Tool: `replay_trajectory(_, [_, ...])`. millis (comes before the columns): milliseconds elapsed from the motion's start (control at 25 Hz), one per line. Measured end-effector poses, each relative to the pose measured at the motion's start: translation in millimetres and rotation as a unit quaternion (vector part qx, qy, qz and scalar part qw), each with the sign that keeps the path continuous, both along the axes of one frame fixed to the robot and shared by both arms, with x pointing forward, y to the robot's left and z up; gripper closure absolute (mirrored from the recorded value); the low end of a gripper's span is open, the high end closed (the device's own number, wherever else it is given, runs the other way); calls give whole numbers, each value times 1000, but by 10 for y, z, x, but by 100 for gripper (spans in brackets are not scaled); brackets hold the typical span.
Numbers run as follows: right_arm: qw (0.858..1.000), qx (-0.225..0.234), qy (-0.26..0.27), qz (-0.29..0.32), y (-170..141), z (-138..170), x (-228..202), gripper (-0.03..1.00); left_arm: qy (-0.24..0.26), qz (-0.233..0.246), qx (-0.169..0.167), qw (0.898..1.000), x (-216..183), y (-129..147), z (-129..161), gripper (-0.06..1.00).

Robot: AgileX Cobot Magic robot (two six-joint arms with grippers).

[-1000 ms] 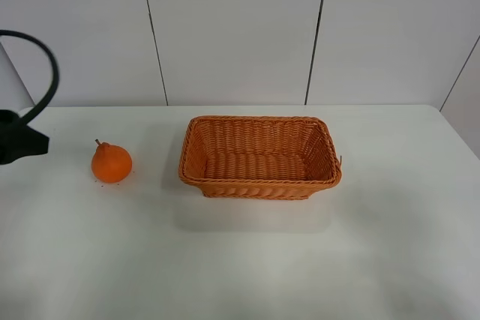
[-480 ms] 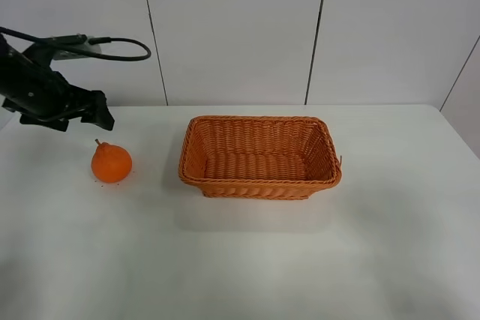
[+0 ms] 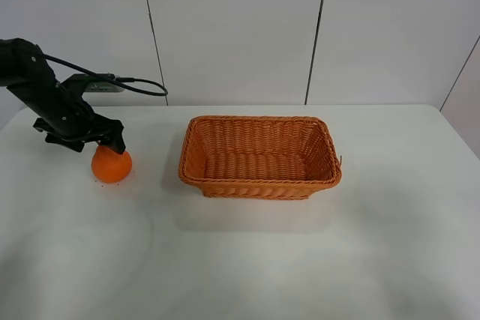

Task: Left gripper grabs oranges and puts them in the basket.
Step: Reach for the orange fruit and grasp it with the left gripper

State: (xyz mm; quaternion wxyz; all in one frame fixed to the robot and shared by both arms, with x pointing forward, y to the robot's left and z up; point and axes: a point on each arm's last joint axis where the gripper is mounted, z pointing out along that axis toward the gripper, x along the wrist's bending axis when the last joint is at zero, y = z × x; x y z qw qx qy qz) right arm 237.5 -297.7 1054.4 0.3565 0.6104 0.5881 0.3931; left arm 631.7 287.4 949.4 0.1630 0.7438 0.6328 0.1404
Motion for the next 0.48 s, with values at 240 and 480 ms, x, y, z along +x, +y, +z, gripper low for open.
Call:
replay_trajectory(240, [1000,0,0,0,0,0,0,27,-11,1,4,1000,100,5,-148,-1])
replay_trajectory(480, [1000,0,0,0,0,0,0,27,3,1,5,1000,166,4,-297,-1])
